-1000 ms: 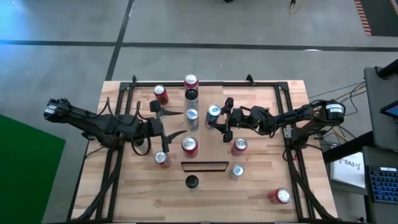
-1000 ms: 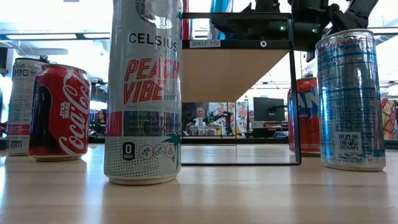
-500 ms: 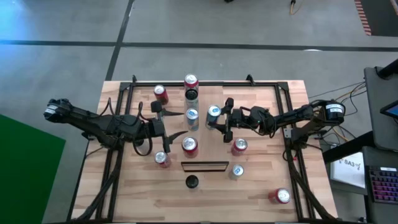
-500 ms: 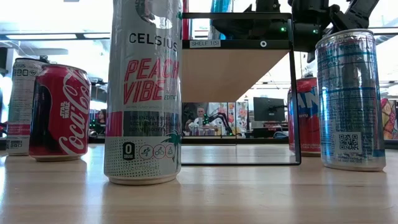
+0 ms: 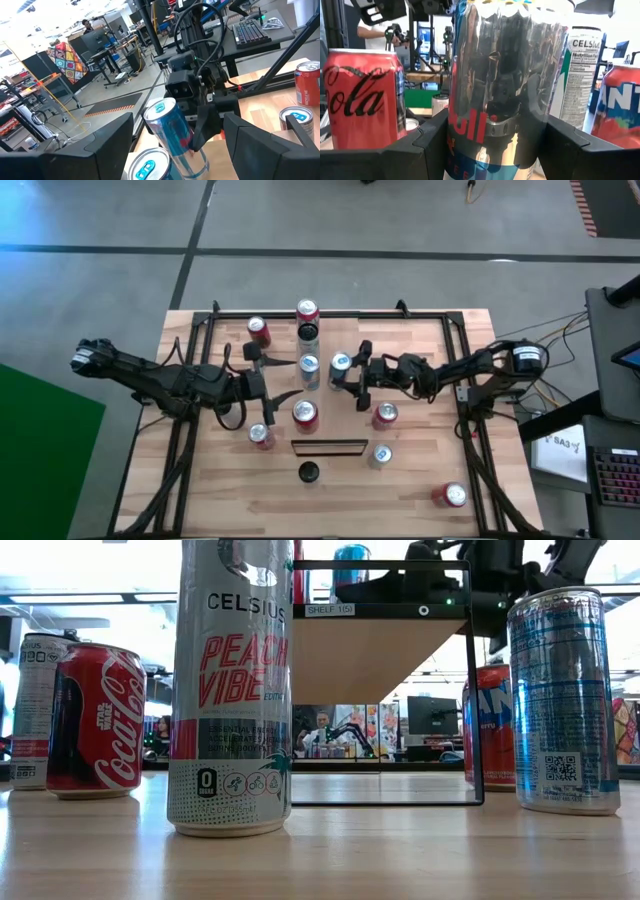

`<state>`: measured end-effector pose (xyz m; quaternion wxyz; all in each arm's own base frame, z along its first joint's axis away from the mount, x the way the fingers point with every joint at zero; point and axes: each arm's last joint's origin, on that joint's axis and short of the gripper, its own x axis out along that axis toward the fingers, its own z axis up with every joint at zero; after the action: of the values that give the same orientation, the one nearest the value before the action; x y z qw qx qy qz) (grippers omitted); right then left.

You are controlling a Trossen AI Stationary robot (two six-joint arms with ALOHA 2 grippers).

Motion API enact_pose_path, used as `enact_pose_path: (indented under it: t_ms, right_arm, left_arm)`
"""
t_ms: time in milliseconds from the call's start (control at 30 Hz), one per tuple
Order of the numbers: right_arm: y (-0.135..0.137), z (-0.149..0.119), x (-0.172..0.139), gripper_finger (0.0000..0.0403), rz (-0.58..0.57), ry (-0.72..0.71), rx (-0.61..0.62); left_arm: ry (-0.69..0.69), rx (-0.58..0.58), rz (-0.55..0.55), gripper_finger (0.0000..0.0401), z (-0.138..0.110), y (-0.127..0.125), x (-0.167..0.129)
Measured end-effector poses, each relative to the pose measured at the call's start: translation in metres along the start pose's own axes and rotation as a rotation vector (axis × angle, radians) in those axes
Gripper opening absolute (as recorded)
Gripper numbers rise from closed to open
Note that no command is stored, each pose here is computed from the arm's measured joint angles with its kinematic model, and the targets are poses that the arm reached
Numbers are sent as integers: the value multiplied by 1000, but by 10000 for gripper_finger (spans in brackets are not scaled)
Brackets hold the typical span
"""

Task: Place canned beverage on shelf
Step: Put the left blue soda can on the shelf aligned with the other blue soda can

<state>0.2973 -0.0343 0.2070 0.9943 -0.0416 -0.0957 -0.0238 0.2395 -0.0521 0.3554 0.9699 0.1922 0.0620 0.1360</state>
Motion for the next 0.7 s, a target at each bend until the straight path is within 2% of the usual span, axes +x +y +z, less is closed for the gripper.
enact_pose_path:
  t_ms: [167, 700]
  right_arm:
    - [0, -5, 2, 226, 1, -31, 13]
    - [1, -11, 2, 226, 5, -6, 0]
  left_arm:
    - [1, 1, 0, 276, 0, 0, 0]
    - [3, 1, 3, 276, 0, 1, 0]
